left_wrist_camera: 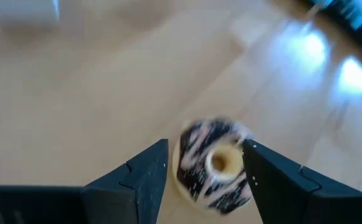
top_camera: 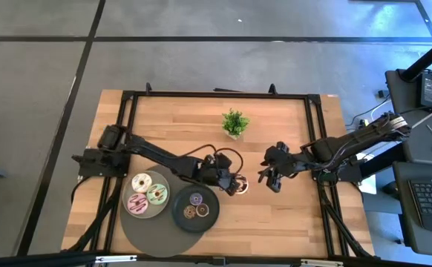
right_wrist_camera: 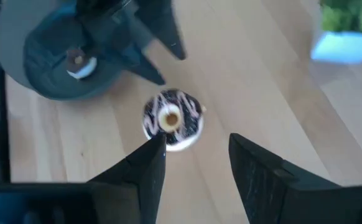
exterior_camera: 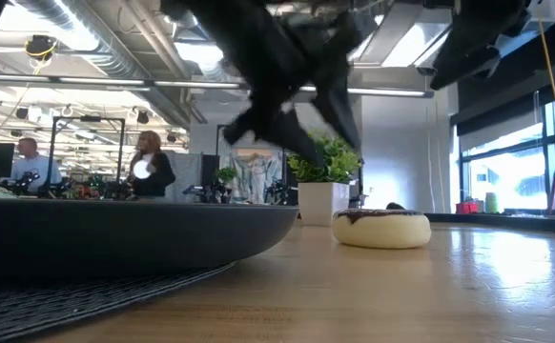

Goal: Pick & Place donuts
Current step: Put the big black donut on the gray plate

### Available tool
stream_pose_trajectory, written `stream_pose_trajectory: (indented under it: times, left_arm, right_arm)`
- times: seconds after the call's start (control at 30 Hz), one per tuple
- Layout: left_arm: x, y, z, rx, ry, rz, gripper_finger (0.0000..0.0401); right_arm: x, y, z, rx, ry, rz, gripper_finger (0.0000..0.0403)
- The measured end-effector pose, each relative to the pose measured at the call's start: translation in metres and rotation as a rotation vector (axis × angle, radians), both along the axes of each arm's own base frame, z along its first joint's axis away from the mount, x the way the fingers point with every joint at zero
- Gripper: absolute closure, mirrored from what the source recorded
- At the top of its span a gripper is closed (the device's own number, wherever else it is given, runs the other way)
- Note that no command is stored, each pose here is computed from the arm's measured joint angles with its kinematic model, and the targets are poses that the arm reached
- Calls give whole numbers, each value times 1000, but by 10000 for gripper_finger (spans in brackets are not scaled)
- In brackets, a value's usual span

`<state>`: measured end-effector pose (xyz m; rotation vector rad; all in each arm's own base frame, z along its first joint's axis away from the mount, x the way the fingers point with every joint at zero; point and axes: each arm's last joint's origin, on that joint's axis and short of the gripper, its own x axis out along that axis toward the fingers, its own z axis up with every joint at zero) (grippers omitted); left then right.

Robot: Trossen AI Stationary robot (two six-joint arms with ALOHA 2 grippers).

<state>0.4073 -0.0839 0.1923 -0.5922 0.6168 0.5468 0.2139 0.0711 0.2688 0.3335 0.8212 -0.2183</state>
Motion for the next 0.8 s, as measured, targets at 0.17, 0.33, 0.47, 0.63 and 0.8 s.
stream_pose_trajectory:
  times: [0.17, 0.33, 0.47, 0.63, 0.8]
  left_arm:
    - [7, 0, -31, -83, 58, 19, 201]
    - [10, 0, -42, -98, 67, 22, 201]
    - [14, -1, -44, -117, 51, -10, 204]
    - [16, 1, -52, -120, 68, -29, 218]
    - [17, 4, -57, -135, 84, -34, 245]
  right_arm:
    - [-6, -2, -4, -2, 68, -32, 226]
    - [-6, -2, -5, -5, 76, -33, 226]
    - [-6, -2, -5, -6, 77, -33, 226]
    - [-6, -2, -5, -6, 76, -33, 226]
    - [-6, -2, -5, -6, 76, -33, 226]
